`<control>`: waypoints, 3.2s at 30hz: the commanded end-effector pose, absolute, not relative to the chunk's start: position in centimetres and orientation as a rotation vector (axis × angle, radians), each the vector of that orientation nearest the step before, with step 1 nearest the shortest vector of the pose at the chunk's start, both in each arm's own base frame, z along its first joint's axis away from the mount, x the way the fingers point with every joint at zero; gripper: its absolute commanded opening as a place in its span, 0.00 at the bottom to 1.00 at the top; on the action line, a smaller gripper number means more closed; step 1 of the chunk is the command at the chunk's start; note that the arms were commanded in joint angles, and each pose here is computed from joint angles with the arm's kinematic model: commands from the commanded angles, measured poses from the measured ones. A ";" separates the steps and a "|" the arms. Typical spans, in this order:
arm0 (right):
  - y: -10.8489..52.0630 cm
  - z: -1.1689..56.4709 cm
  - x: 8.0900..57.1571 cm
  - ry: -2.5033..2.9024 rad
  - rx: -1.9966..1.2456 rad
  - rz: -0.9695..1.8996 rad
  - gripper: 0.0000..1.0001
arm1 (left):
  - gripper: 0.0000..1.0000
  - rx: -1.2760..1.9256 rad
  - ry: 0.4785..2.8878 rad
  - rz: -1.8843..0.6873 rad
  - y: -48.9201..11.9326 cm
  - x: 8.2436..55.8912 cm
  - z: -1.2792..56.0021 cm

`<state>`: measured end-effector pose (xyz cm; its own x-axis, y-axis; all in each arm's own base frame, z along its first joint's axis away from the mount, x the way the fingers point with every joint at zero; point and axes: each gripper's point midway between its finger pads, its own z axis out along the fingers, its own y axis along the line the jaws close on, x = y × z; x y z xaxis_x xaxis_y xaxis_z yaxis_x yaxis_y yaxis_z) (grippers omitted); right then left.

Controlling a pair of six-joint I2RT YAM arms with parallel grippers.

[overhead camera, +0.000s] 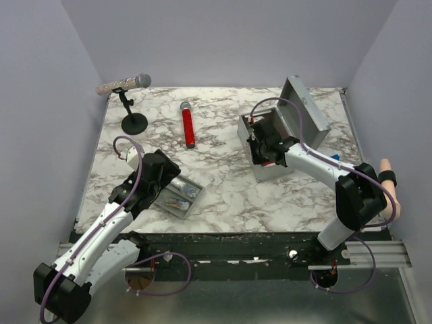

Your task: Organize the medicine kit

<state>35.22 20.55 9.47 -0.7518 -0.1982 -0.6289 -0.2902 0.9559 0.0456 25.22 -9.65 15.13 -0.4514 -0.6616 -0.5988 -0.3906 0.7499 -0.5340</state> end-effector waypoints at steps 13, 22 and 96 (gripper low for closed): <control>22.3 11.8 29.2 2.349 -0.399 0.321 0.36 | 0.74 -1.082 2.189 -0.201 -7.7 23.3 8.5; 20.6 15.2 28.0 2.298 -0.350 0.317 0.48 | 0.53 -1.137 2.199 -0.094 -7.2 23.8 7.4; 13.9 30.3 20.7 1.948 -0.135 0.512 0.49 | 0.00 -0.584 2.330 -0.602 -39.9 37.8 24.4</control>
